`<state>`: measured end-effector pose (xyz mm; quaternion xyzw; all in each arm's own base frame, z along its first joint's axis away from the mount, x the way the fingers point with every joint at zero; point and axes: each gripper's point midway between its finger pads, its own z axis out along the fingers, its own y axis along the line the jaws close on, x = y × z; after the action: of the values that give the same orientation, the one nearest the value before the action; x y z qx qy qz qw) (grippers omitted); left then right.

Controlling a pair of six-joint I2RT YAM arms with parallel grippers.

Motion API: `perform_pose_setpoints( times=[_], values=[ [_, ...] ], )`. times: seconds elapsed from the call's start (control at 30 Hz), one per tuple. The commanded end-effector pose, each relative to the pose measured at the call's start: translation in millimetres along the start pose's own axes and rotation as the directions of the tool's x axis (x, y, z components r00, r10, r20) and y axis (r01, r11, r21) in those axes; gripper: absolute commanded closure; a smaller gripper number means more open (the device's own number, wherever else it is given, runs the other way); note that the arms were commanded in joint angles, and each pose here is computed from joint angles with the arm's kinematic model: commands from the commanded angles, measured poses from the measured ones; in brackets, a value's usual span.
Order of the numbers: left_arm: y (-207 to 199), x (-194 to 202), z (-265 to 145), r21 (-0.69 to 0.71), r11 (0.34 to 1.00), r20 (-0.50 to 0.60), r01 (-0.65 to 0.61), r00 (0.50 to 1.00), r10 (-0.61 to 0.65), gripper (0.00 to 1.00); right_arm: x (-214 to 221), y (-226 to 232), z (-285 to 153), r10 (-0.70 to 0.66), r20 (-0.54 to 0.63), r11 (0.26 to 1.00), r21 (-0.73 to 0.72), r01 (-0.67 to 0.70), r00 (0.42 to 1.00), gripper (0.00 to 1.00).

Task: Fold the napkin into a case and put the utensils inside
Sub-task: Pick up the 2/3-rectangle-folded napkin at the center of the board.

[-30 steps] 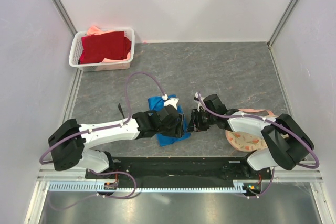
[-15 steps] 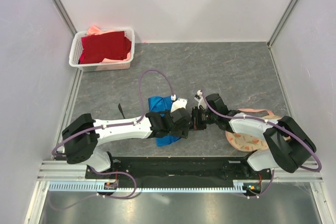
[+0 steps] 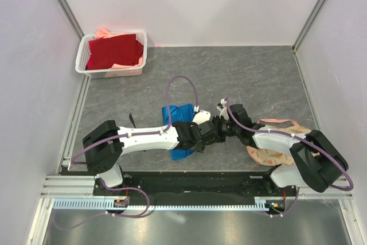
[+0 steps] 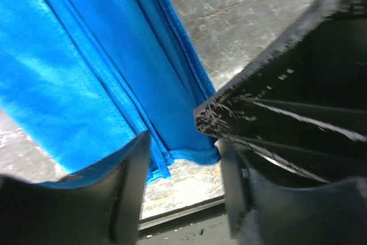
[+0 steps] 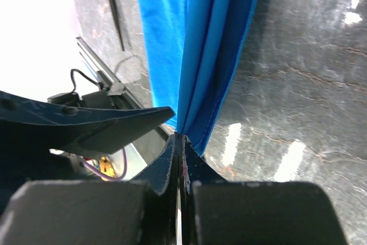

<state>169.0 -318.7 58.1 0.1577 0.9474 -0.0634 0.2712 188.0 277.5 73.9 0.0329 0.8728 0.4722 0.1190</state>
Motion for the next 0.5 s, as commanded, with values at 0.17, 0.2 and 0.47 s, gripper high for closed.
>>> perform_pose_setpoints(
  times=[0.17,0.2,0.47],
  values=[
    [-4,-37,0,-0.039,0.999,0.117,0.014,0.993,-0.009,0.78,5,34,-7,0.003,-0.015,0.994,-0.105,-0.004,1.0,1.0],
    [-2,-37,-1,-0.043,0.999,0.123,0.016,0.992,-0.011,0.86,3,31,-6,-0.023,-0.003,0.995,-0.092,0.023,1.0,0.99],
    [10,-19,-5,-0.031,0.999,0.087,-0.009,0.996,0.012,0.93,-43,13,-1,-0.129,0.042,0.992,0.022,0.128,0.991,0.48]
  ],
)
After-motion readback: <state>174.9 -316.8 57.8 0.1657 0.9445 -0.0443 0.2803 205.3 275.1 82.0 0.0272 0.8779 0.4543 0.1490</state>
